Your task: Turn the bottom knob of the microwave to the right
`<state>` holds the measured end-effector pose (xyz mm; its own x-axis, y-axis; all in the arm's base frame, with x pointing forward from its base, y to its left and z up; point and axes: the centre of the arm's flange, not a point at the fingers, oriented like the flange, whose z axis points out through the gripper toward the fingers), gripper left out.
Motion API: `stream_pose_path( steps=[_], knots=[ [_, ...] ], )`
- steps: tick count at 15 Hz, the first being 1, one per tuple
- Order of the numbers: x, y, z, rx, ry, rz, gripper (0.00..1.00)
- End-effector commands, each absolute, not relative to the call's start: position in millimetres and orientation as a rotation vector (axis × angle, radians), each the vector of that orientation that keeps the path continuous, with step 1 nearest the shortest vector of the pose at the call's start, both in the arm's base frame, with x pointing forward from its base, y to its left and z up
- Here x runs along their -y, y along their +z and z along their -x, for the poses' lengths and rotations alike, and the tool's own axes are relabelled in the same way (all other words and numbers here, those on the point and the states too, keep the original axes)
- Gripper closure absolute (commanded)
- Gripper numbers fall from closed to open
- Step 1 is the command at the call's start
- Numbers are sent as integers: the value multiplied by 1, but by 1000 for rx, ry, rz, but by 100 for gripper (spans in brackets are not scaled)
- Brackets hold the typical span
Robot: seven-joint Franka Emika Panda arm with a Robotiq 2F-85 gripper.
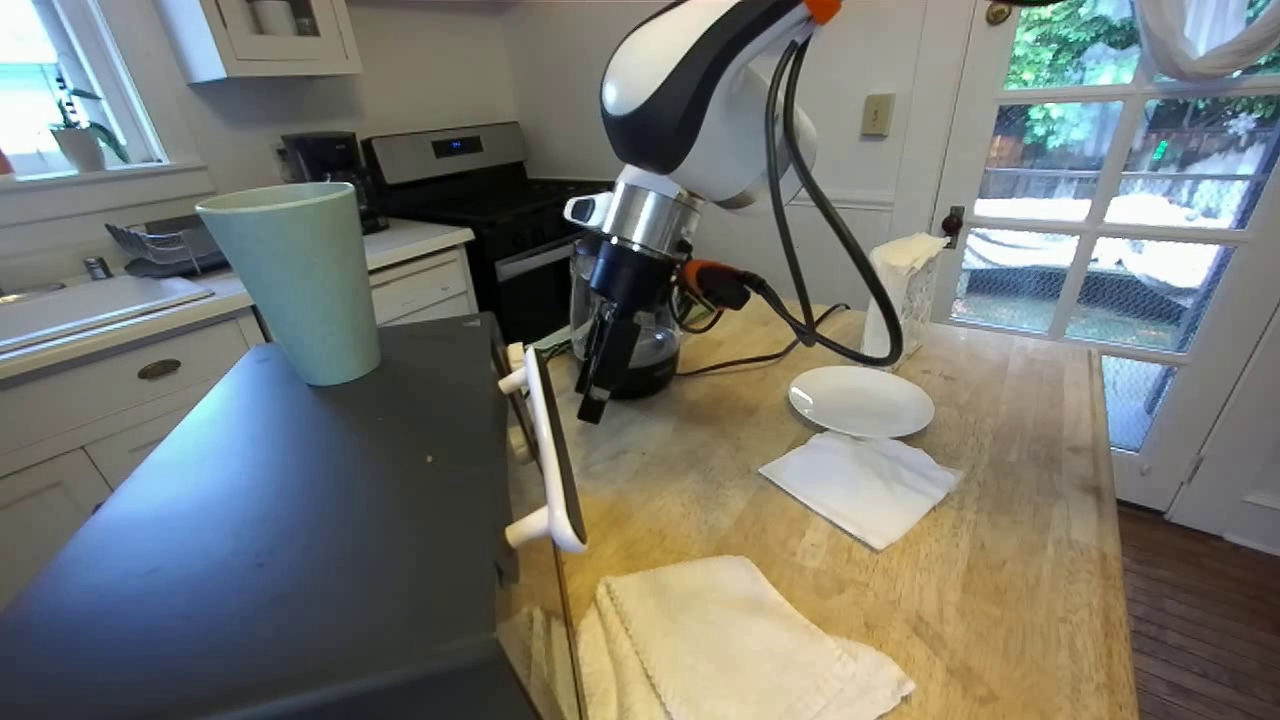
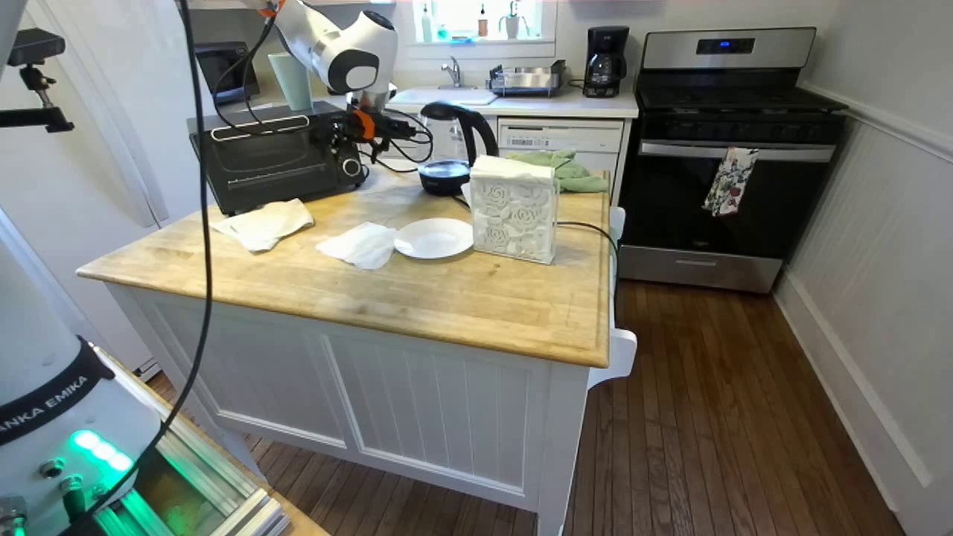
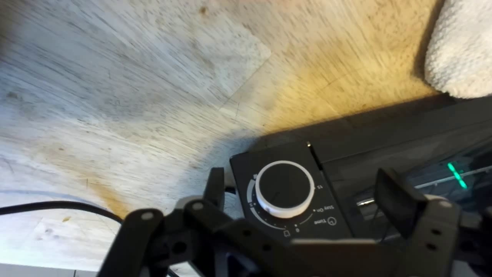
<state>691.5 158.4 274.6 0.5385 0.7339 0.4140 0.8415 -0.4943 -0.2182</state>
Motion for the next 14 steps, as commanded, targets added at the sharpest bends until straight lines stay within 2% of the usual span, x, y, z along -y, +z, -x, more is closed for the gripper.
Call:
stream_pose_path(
  steps=[1,14],
  knots=[
    [-150,310,-633,1295,-419,2514,0],
    [-94,381,-486,883,-828,2753,0]
  ],
)
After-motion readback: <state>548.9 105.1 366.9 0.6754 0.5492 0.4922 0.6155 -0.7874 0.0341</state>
